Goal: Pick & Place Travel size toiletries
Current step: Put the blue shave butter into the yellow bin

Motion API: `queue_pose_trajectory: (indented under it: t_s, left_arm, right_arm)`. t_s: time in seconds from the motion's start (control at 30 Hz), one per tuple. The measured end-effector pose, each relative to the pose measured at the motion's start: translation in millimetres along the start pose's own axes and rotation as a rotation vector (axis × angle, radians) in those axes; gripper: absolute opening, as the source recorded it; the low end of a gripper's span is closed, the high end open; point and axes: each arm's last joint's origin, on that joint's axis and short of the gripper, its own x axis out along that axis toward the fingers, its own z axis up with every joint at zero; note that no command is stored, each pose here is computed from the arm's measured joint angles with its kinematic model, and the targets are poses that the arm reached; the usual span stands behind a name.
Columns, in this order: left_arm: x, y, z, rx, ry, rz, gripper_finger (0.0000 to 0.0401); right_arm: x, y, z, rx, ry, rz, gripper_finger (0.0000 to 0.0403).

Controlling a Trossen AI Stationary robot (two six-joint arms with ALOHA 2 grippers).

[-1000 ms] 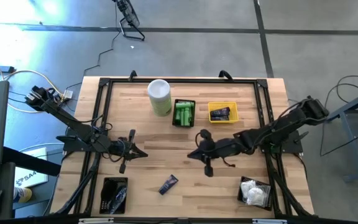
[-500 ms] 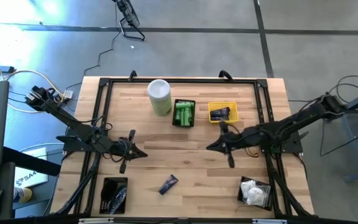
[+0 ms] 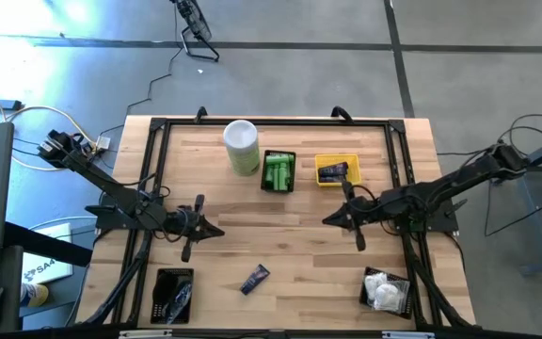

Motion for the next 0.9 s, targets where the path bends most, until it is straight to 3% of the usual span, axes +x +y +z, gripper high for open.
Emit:
queue_pose_trajectory:
  t_s: [0.33, 0.6, 0.9]
  left_arm:
    - [0.0, -0.1, -0.5, 0.002, 0.006, -0.007, 0.0001]
    - [-0.1, 0.5, -4.2, 0.019, 0.042, -0.002, 0.0001]
    - [-0.1, 0.4, -4.1, 0.018, 0.041, -0.003, 0.0001]
  right_arm:
    - [8.9, 0.9, -6.9, 0.001, 0.035, -0.001, 0.0003]
    - [9.9, 1.1, -8.6, 0.129, 0.049, -0.004, 0.0003]
    - [9.9, 0.9, -8.6, 0.122, 0.048, -0.008, 0.0003]
